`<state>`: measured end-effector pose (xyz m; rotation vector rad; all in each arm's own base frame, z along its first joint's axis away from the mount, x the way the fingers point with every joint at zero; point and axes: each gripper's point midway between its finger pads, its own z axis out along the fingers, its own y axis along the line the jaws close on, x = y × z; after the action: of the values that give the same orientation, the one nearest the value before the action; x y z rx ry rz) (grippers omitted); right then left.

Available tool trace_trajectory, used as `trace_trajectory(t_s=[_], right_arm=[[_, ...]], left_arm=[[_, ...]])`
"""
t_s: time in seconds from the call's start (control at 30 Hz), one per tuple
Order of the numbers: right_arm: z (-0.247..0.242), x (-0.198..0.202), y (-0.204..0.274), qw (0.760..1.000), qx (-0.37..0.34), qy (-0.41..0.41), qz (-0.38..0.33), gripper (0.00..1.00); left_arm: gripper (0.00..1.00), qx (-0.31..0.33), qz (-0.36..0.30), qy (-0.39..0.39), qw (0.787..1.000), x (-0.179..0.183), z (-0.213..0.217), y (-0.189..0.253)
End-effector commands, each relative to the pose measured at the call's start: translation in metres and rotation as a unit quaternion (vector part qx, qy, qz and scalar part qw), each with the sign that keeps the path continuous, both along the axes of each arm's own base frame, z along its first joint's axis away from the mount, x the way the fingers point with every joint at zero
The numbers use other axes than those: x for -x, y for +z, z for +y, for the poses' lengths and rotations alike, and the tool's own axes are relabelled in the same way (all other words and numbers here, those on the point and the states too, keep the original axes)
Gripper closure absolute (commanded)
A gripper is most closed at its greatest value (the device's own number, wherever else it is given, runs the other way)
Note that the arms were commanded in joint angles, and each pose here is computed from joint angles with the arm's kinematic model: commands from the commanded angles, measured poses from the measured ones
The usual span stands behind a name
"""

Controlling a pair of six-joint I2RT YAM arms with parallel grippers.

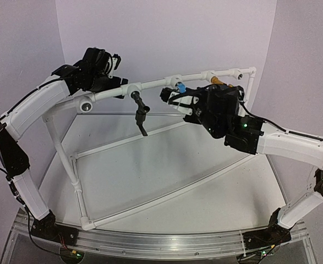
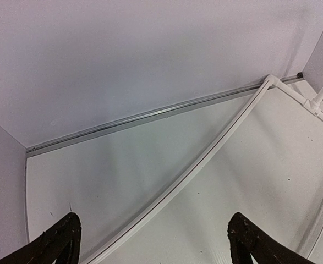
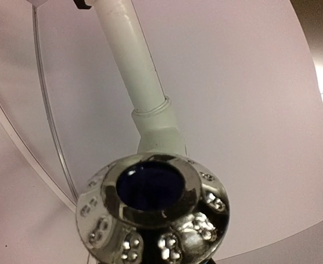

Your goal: Install the water faucets

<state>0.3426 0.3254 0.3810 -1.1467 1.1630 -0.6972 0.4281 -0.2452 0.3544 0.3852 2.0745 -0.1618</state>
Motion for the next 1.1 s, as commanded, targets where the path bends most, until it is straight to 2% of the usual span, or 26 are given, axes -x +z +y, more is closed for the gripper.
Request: trace_trajectory(t_s=[0.0,0.2,0.37,0.53,0.67,0.97,1.07], right_arm=[[-0.008,-0.006,0.012,0.982,-0.167,-0.038,0.081,0.83],[-0.006,0.002,0.010,0.942,-0.293,-0.026,0.161,0.87],[-0.002,0.016,0.009,0.886,-0.406,0.002,0.224,0.88],[0.003,0.028,0.016,0.810,-0.513,0.027,0.281,0.88],[0.005,0.029,0.018,0.757,-0.573,0.027,0.312,0.90],[0.011,0.039,0.033,0.630,-0.666,0.065,0.394,0.94],[0.004,0.033,0.033,0.573,-0.700,0.059,0.422,1.00]], left_arm=[[0.08,0.023,-0.021,-0.031,0.999,0.018,-0.009,0.027],[0.09,0.023,-0.019,-0.031,0.999,0.017,-0.010,0.025],[0.09,0.024,-0.018,-0.032,0.999,0.017,-0.011,0.025],[0.09,0.025,-0.017,-0.028,0.999,0.018,-0.009,0.024],[0.09,0.027,-0.015,-0.026,0.999,0.020,-0.007,0.023],[0.10,0.031,-0.011,-0.019,0.999,0.022,-0.004,0.021],[0.10,0.032,-0.010,-0.017,0.999,0.022,-0.004,0.021]])
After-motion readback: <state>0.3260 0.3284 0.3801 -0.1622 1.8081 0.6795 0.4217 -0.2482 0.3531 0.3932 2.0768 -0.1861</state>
